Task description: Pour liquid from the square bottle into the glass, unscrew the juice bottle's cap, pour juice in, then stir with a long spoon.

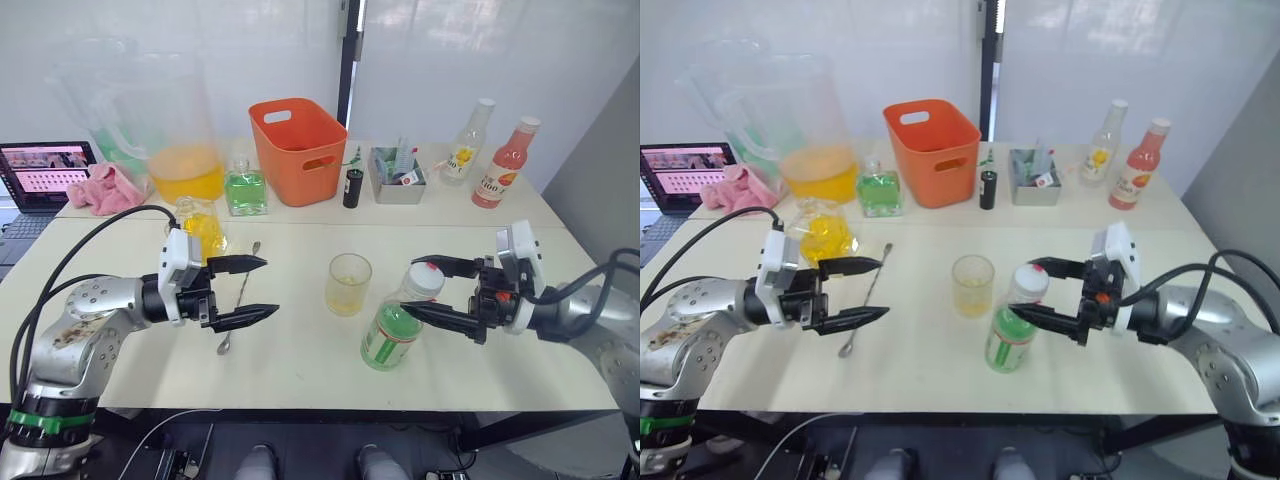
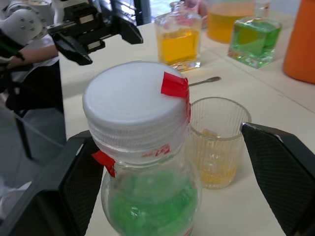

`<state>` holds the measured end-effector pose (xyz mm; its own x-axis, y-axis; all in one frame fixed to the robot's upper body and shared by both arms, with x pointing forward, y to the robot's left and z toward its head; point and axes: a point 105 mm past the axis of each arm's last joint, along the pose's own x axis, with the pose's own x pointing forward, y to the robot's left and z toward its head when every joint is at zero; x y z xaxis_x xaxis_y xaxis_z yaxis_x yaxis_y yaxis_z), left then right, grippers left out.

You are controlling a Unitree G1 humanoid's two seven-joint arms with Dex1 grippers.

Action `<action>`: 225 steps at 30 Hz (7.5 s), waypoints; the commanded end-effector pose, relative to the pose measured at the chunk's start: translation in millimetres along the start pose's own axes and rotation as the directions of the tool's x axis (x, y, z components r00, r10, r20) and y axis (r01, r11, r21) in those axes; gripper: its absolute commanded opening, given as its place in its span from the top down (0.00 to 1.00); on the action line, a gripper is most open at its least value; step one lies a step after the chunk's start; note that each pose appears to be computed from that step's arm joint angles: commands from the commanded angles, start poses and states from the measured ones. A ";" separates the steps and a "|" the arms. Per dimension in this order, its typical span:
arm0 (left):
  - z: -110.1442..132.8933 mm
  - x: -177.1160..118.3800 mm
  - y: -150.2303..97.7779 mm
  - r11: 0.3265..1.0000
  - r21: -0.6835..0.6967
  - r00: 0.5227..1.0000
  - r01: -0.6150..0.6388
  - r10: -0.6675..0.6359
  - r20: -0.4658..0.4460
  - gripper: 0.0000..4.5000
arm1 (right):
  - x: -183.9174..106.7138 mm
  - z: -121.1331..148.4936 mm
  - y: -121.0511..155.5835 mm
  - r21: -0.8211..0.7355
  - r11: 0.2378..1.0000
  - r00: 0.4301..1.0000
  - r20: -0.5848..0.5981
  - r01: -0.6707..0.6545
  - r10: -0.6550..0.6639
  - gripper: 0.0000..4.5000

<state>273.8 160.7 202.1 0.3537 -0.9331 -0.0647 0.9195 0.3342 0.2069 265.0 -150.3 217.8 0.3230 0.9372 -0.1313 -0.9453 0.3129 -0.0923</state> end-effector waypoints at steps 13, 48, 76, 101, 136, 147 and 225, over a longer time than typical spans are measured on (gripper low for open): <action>20.4 -23.7 -20.7 0.989 0.061 0.990 -0.136 0.138 -0.025 0.00 | 25.8 7.0 -9.3 -0.115 0.894 0.901 -0.095 -0.433 0.424 0.01; 26.4 -21.1 -22.3 0.996 0.047 0.995 -0.072 0.075 -0.066 0.00 | 13.6 3.6 2.3 -0.107 0.876 0.882 -0.041 -0.471 0.469 0.26; 11.3 12.1 -15.4 0.991 -0.022 0.991 0.134 -0.134 0.004 0.00 | 0.6 18.7 31.2 -0.077 0.980 0.978 0.108 0.185 -0.176 0.66; 5.9 27.4 -10.6 0.975 -0.024 0.975 0.221 -0.220 0.032 0.00 | 7.0 4.7 38.4 0.024 0.855 0.853 0.060 0.519 -0.519 0.66; 14.6 -12.4 -28.0 1.000 0.007 1.000 -0.001 0.001 -0.031 0.00 | -9.9 3.9 -18.6 -0.140 0.964 0.974 -0.075 -0.224 0.215 0.00; 14.5 -14.5 -31.9 1.000 0.001 0.999 -0.022 0.022 -0.045 0.00 | -0.6 3.5 -12.4 -0.115 0.944 0.951 -0.059 -0.310 0.305 0.12; 31.7 26.2 -7.2 0.961 -0.055 0.963 0.269 -0.269 0.010 0.00 | -35.4 -8.3 27.9 -0.025 0.960 0.952 -0.118 0.280 -0.281 0.01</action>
<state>272.2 131.5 212.9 0.0896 -0.9861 -0.1397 0.9938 0.0793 0.0777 230.9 -167.5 198.3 0.5882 0.7736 -0.2358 -0.8057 0.5856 -0.0884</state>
